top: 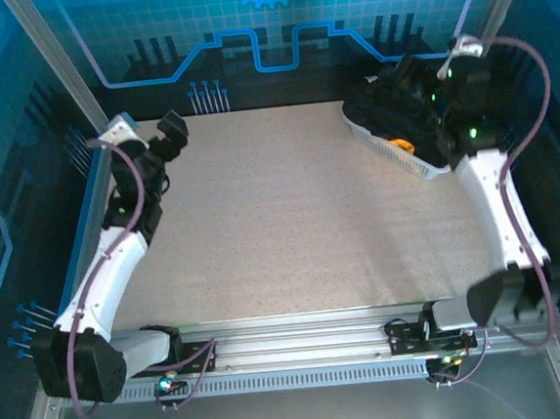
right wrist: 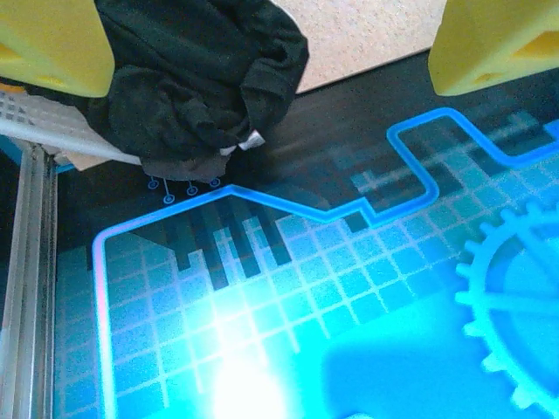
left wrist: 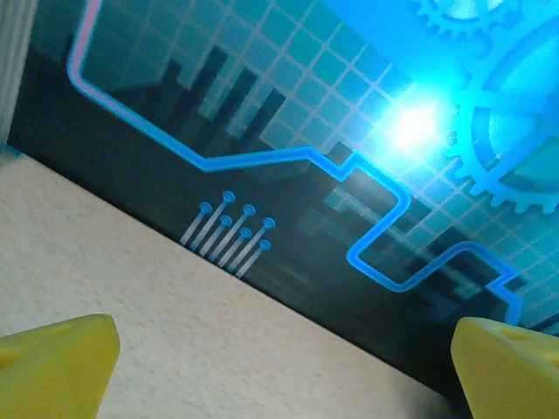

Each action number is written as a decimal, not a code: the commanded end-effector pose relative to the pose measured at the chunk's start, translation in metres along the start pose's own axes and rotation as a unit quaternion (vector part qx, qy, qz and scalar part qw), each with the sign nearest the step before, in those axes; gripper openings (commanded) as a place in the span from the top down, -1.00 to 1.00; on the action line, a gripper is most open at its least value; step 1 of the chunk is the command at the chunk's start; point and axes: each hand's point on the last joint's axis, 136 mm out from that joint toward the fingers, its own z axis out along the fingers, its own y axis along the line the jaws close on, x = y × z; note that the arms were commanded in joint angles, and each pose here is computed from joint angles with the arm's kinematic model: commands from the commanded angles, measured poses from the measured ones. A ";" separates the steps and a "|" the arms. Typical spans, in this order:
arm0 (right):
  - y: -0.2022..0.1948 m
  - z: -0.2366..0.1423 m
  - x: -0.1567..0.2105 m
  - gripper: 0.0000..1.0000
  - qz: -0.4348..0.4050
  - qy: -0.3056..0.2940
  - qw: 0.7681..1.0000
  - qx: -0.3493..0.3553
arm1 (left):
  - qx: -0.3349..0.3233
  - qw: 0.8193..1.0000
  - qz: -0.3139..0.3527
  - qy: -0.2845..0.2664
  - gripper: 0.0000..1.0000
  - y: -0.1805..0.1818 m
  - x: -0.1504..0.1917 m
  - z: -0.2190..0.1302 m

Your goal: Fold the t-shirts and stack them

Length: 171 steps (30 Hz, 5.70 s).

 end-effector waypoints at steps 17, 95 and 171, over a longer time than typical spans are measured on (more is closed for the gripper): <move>-0.098 0.179 0.234 -0.08 0.116 0.398 0.897 0.157 | 0.097 0.923 0.015 0.372 -0.50 -0.112 0.173 -0.056; 0.127 -0.102 0.415 1.00 -0.204 0.523 0.822 -0.102 | -0.393 0.821 -0.186 0.370 0.05 0.209 0.216 -0.132; -0.114 -0.068 0.325 1.00 -0.022 0.469 0.851 0.235 | -0.264 0.863 0.010 0.430 1.00 0.155 0.229 -0.020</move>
